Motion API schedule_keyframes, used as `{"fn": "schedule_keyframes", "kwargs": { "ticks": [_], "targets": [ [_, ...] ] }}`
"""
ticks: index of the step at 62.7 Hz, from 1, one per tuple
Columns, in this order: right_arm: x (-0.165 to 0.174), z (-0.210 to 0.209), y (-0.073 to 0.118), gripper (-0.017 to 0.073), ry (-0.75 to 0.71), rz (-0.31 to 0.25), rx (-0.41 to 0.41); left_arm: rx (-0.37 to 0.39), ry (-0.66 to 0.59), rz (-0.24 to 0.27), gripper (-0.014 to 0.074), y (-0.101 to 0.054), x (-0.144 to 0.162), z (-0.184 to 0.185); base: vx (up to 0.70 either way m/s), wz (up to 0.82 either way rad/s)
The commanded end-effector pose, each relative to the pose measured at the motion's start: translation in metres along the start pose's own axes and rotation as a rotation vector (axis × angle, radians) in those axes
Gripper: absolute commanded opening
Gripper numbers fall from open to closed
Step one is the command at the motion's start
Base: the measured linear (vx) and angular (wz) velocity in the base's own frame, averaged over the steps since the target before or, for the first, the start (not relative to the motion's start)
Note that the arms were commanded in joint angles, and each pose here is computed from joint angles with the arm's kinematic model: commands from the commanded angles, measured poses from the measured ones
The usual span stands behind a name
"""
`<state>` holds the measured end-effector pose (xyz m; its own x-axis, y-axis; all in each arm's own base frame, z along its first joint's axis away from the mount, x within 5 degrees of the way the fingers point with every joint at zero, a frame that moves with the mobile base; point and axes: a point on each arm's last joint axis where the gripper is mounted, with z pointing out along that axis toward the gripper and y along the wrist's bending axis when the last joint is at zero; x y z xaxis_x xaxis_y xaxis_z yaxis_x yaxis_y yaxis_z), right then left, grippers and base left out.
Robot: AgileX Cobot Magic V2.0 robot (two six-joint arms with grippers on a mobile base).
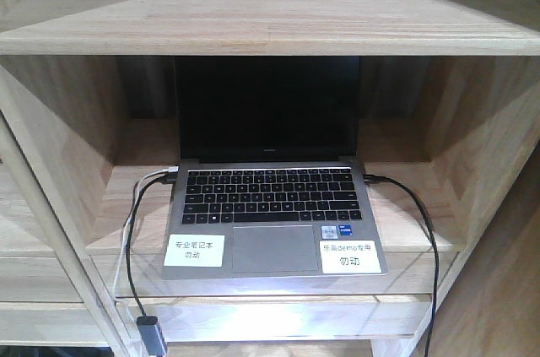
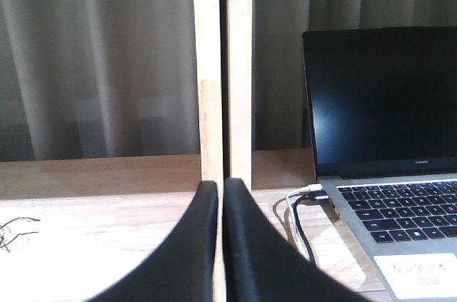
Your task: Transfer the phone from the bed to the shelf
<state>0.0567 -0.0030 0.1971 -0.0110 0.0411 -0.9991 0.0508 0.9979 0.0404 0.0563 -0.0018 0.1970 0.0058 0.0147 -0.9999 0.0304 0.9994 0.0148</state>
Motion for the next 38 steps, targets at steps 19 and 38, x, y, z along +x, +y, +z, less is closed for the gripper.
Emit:
{"fn": "schedule_keyframes", "kwargs": {
  "ticks": [19,38],
  "targets": [
    [-0.0036,-0.0008,0.0002,-0.0006,-0.075,-0.019,-0.001,0.003,-0.106,-0.02,0.0001,0.0001,-0.0156,-0.002,0.0,0.0],
    [-0.0033,-0.0008,0.0002,-0.0006,-0.071,-0.019,0.0,0.003,-0.106,-0.02,0.0001,0.0001,-0.0156,-0.002,0.0,0.0]
  ]
}}
